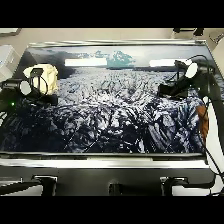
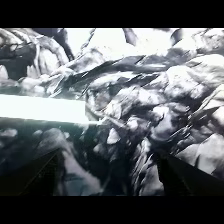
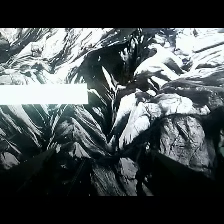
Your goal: Fold the clothes and pants, and hang the long-sleeved shirts on hangers.
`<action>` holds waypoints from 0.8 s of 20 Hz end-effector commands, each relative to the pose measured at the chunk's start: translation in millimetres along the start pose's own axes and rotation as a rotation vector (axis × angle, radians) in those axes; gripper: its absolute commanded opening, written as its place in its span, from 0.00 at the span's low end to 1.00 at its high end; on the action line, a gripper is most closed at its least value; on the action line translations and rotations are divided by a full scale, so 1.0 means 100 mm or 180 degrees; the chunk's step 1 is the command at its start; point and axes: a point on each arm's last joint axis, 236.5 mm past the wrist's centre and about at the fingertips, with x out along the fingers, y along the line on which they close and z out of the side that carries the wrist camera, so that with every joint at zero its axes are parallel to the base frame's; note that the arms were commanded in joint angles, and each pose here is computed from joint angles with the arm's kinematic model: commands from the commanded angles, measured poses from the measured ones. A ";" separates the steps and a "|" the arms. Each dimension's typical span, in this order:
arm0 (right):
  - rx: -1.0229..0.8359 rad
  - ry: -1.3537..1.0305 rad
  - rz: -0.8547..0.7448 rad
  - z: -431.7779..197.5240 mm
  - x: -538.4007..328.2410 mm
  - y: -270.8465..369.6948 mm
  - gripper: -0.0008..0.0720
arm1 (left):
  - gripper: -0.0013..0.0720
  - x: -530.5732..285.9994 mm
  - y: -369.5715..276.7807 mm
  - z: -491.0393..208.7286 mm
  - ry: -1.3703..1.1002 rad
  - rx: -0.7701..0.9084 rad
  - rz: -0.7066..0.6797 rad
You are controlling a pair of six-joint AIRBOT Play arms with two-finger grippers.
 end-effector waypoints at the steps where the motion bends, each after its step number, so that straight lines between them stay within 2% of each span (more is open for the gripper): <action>1: 0.0001 -0.0007 0.0001 0.00 0.00 0.00 0.97 | 1.00 0.04 -0.17 0.38 -0.0500 -0.0107 -0.0213; 4: -0.0007 -0.0059 0.0005 0.04 0.00 0.01 0.97 | 1.00 -0.22 -0.24 1.21 -0.1663 0.0022 -0.0262; 5: -0.0007 -0.0094 0.0008 0.07 0.00 0.01 0.97 | 1.00 -0.41 -0.14 1.57 -0.2091 -0.0142 -0.0267; 6: -0.0007 -0.0135 0.0012 0.10 0.00 0.01 0.97 | 1.00 -0.45 0.07 1.82 -0.2157 -0.0450 -0.0269; 9: -0.0005 -0.0221 0.0022 0.16 0.00 0.02 0.93 | 1.00 -0.12 1.09 2.08 -0.1631 -0.1876 -0.0225; 11: -0.0001 -0.0228 0.0034 0.17 -0.01 0.03 0.93 | 1.00 0.27 1.68 1.72 -0.0968 -0.2834 -0.0247; 13: 0.0000 -0.0227 0.0036 0.17 -0.01 0.03 0.93 | 1.00 0.64 1.82 1.32 -0.0483 -0.3295 -0.0690; 16: 0.0013 -0.0223 0.0080 0.16 -0.01 0.06 0.93 | 1.00 0.97 1.79 1.13 -0.0445 -0.3190 -0.1326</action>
